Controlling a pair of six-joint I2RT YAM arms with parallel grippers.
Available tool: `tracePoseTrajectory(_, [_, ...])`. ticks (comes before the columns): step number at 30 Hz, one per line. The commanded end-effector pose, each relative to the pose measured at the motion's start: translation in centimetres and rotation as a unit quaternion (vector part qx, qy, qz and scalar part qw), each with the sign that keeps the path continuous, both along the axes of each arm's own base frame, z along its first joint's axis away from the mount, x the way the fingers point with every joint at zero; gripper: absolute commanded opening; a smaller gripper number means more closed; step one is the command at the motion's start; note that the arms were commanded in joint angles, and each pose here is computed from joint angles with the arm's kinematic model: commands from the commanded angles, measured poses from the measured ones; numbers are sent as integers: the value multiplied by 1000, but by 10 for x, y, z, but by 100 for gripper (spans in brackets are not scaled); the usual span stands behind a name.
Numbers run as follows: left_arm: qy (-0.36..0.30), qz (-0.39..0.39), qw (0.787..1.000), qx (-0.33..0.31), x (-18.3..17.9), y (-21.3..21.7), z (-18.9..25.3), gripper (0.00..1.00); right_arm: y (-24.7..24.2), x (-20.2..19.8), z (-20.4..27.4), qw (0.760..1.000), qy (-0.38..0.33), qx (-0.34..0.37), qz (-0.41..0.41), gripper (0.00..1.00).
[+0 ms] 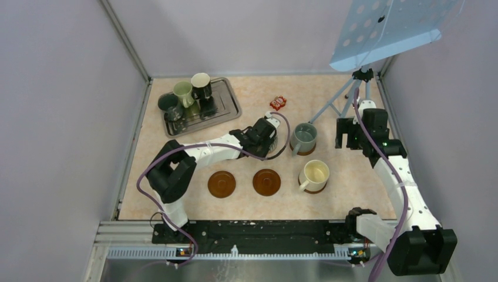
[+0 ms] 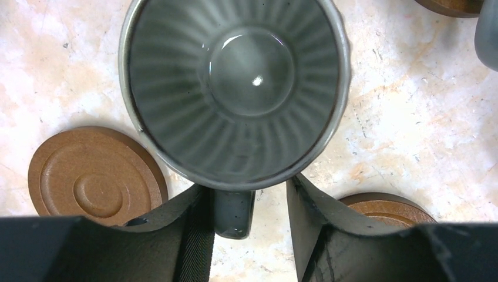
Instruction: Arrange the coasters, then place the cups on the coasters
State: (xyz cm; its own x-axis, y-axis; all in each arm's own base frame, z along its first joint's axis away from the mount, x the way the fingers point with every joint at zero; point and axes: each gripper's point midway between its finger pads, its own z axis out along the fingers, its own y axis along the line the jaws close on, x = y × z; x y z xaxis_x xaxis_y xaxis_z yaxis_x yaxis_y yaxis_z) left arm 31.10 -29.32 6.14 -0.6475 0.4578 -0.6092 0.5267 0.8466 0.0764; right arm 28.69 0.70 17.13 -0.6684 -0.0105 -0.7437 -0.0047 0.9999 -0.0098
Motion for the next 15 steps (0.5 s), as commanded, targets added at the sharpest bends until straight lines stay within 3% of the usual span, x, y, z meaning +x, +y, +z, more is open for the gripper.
tracePoseTrajectory(1, [-33,2,999,-36,8,-11,36,54,-2,1,9,1000,-21,0,-3,89])
tracePoseTrajectory(6, [-33,-2,999,-40,4,-9,41,61,-1,1,9,1000,-22,3,-2,89])
tracePoseTrajectory(15, [-35,-7,998,-45,-3,-7,46,61,0,1,10,1000,-23,6,0,89])
